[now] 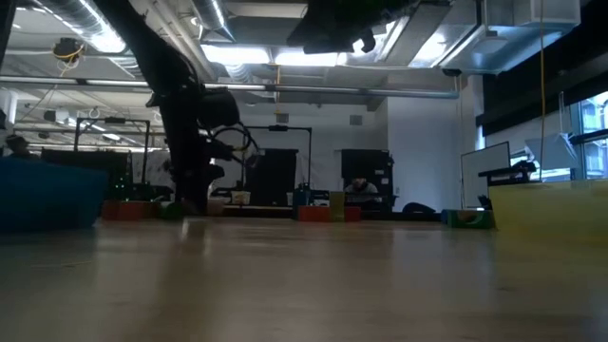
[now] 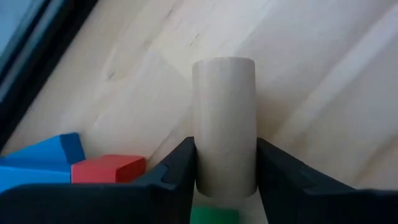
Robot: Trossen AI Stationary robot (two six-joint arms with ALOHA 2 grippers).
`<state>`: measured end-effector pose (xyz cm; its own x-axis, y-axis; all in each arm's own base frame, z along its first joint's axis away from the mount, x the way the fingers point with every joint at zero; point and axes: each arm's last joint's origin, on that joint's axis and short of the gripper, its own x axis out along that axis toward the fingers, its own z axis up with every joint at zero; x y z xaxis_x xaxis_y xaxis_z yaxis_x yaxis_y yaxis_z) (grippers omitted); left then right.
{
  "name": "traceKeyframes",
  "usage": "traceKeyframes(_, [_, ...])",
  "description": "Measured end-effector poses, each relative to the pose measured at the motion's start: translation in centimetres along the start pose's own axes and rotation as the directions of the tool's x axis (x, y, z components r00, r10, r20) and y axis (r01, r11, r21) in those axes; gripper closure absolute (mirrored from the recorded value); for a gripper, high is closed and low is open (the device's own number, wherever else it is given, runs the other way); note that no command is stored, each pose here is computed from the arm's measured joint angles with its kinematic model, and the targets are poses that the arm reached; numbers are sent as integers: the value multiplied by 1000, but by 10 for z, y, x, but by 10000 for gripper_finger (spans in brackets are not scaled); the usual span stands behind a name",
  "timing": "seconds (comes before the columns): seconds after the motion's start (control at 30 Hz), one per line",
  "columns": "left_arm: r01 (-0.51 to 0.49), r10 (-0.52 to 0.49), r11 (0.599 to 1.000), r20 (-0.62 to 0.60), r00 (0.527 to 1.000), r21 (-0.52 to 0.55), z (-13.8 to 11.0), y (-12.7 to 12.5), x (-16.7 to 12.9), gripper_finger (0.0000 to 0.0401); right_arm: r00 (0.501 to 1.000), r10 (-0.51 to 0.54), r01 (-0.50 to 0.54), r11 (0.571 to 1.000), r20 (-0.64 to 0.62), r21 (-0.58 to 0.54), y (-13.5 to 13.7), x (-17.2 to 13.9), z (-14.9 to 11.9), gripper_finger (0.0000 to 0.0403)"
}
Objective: Sort blocks by size
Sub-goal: Put the brown cylindrical block into the orange bin
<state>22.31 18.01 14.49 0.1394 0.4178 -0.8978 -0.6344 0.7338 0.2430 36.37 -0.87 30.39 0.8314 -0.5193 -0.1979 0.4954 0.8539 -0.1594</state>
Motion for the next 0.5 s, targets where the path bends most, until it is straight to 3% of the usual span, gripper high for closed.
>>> traceKeyframes(0.5, [50, -63, 995, 153, 986, 86, -2, -26, -66, 277, 1000, 0, -1, 1000, -25, -14, 1, 2, -4, 171])
